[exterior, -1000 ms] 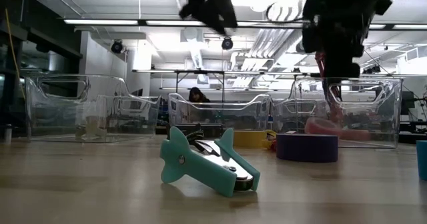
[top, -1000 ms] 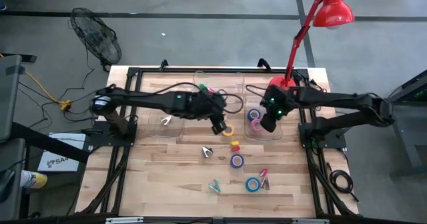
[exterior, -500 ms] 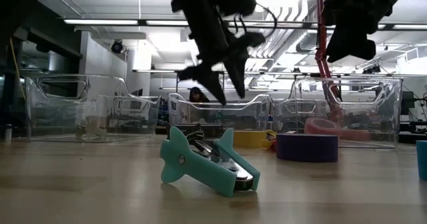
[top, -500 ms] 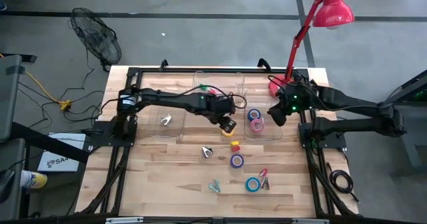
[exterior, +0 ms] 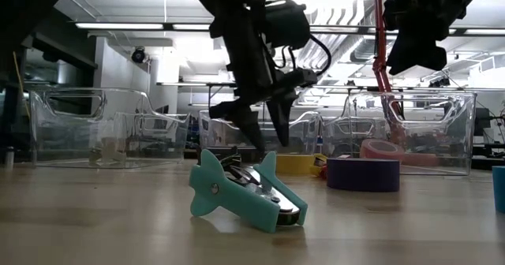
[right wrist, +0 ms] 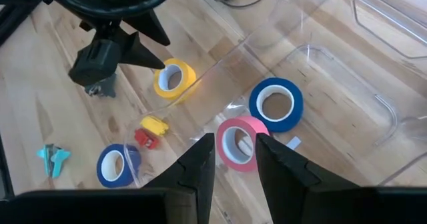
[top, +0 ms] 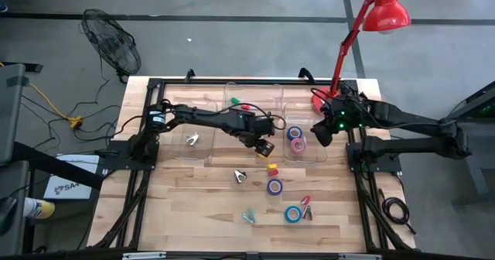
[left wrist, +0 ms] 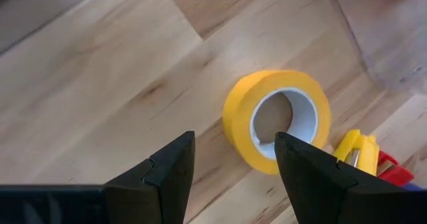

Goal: Pick and place Stapler, Stapler remover, tape
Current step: Put the yellow tape into the bottom right transparent bin

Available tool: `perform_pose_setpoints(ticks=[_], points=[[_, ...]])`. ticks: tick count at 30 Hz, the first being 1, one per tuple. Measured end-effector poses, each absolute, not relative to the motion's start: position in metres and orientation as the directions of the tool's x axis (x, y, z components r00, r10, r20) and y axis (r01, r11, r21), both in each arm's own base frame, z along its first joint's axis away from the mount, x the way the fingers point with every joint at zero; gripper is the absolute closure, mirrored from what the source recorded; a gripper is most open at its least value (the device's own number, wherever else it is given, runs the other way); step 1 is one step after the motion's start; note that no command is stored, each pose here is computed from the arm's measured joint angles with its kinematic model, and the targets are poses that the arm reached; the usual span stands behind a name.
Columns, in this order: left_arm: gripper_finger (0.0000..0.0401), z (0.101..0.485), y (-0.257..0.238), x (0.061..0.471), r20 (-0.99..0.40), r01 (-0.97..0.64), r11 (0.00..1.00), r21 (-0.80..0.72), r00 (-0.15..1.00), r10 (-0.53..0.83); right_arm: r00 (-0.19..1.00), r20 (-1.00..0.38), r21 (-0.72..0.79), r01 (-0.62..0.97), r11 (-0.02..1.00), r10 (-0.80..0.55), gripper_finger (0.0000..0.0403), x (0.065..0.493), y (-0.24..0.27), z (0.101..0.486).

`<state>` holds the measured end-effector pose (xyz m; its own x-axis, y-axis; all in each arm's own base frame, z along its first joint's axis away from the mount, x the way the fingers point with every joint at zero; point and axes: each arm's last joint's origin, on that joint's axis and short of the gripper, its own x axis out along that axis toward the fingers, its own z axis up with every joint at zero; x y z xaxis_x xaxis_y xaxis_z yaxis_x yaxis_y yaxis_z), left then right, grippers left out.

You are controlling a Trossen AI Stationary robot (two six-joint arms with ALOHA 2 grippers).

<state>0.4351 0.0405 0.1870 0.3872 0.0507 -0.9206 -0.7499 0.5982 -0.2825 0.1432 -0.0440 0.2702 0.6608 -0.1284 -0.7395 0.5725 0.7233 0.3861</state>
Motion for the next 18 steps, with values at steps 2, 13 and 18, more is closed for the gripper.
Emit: perform_pose_setpoints(ticks=[2,13,18], points=[[0.0199,0.184,0.041,0.437,-0.919,-0.752,0.596,-0.281,0.39,0.06,0.659,-0.741,0.384,0.574,0.723,-0.13,0.0302,0.143,-0.044,0.27],[0.0199,0.173,0.041,0.44,-0.927,-0.755,0.595,-0.277,0.373,0.042,0.654,-0.741,0.369,0.585,0.723,-0.151,0.0302,0.143,-0.045,0.27],[0.0199,0.169,0.041,0.44,-0.933,-0.758,0.596,-0.265,0.357,0.04,0.653,-0.742,0.367,0.586,0.722,-0.153,0.0302,0.143,-0.045,0.27]])
